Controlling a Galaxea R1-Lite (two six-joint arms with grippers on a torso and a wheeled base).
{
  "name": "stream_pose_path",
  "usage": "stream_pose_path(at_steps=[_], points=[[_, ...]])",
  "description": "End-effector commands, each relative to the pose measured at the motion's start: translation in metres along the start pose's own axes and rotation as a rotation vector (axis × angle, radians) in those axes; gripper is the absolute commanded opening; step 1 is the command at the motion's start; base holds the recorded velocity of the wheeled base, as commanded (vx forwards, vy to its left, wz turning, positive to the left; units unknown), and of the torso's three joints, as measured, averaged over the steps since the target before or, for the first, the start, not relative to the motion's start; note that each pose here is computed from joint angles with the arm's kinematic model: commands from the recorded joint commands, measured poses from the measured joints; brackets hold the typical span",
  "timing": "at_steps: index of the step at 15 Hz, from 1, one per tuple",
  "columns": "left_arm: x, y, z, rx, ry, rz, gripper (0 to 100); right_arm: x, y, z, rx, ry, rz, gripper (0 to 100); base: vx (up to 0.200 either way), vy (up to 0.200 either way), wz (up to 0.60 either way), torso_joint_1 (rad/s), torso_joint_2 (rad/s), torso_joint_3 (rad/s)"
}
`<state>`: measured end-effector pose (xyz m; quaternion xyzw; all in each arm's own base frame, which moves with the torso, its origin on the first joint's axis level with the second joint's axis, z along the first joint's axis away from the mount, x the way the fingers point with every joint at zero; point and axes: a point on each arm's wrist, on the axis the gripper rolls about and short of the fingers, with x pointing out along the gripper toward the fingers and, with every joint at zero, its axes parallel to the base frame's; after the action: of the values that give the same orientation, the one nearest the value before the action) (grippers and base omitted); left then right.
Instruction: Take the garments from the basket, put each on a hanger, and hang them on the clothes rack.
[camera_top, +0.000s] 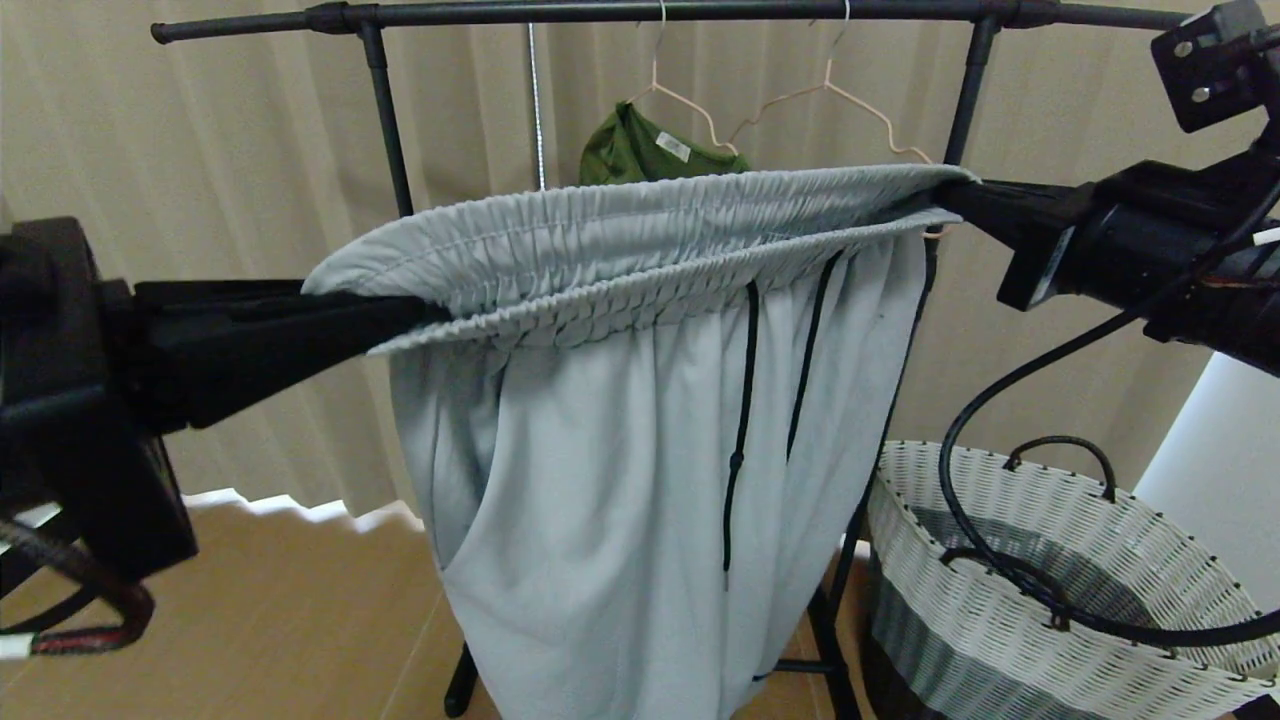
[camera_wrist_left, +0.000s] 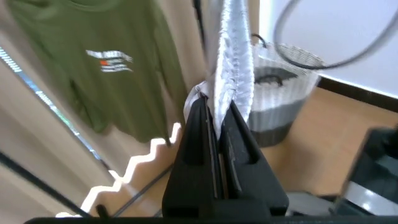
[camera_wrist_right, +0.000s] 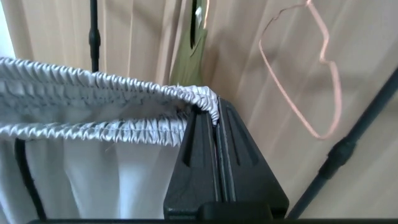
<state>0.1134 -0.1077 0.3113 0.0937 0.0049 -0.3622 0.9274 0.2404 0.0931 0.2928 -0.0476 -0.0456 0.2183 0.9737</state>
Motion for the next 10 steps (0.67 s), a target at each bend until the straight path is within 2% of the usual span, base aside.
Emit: stream_pose_path(at_steps=[1,4,5,7,10], points=[[0.030,0.016,0.007,0.012,0.002,0.082,0,-0.027,-0.001,0.016,-0.003,-0.017,-0.006,0,0.000,0.000,0.00,0.000,0.00,0.000],[0.076,0.048,0.012,0.068,-0.039,0.214,0,-0.060,0.001,0.029,-0.003,-0.012,-0.006,0,0.000,0.000,0.00,0.000,0.00,0.000],[0.088,0.050,0.006,0.065,-0.036,0.215,0,-0.070,0.003,0.028,-0.001,0.002,0.002,0,0.000,0.000,0.00,0.000,0.00,0.000],[0.091,0.042,-0.012,0.062,0.011,0.186,0,-0.077,0.011,0.009,-0.007,0.061,0.040,0,0.000,0.000,0.00,0.000,0.00,0.000],[0.080,0.034,-0.004,0.072,-0.047,0.172,0,-0.075,0.015,0.008,-0.018,0.062,0.065,0,0.000,0.000,0.00,0.000,0.00,0.000]])
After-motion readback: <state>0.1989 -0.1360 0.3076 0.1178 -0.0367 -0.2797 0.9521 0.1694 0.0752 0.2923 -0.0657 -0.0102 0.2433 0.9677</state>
